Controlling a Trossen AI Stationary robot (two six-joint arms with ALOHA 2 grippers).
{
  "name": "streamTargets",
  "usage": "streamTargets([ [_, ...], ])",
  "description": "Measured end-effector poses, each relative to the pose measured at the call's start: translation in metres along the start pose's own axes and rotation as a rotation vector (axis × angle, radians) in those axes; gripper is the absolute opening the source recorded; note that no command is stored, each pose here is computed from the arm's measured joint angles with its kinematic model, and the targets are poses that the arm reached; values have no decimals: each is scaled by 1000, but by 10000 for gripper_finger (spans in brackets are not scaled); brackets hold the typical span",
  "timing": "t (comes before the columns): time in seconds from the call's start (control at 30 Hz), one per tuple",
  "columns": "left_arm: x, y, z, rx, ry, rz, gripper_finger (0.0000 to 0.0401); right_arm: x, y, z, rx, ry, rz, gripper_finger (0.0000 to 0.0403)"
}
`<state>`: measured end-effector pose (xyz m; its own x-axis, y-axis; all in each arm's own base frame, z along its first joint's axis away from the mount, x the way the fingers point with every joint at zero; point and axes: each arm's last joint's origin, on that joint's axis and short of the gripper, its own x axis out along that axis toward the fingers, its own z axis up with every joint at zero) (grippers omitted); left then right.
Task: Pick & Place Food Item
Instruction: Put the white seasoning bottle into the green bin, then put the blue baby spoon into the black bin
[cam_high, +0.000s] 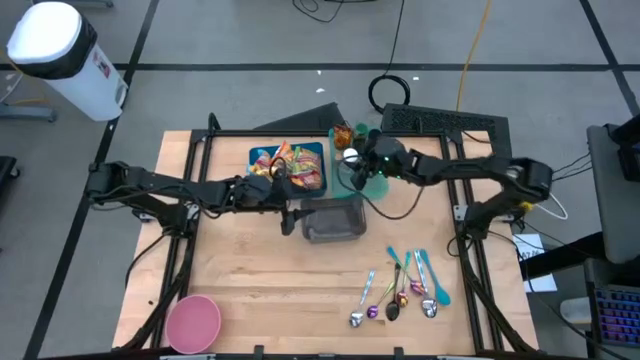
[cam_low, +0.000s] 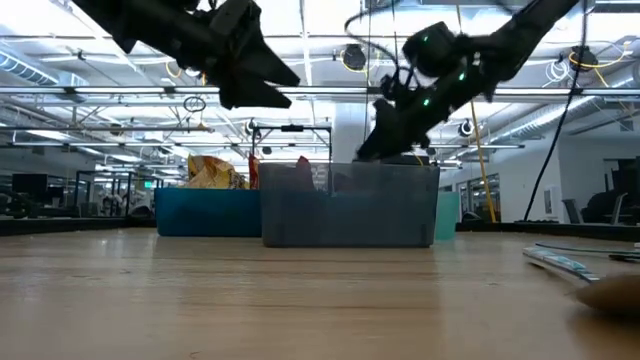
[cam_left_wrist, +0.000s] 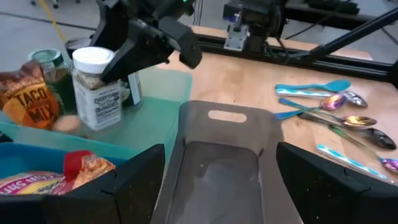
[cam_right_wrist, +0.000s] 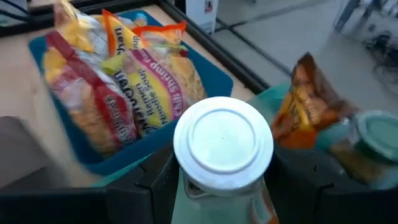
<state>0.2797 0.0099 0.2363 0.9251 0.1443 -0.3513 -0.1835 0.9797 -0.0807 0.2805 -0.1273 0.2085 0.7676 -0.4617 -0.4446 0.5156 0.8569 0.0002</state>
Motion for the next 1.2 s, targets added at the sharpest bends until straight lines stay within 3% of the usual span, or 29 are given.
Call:
streamTargets([
  [0.23, 0, 0, 0, 1, 1, -1, 325, 32, -4, -20, -34, 16, -6, 186],
  [0.57, 0, 0, 1, 18, -3, 5, 312, 36, -4, -22, -43, 12, -8, 187],
  [0.87, 0, 0, 1, 17, -3, 8, 328, 36, -4, -21, -36, -6, -5, 363],
  [1.0, 0, 0, 1, 17, -3, 8, 330, 35, -2, -20, -46, -9, 1, 390],
  [1.2, 0, 0, 1, 16, -3, 9, 320, 18, 13, -8, -159, -44, 42, 393],
])
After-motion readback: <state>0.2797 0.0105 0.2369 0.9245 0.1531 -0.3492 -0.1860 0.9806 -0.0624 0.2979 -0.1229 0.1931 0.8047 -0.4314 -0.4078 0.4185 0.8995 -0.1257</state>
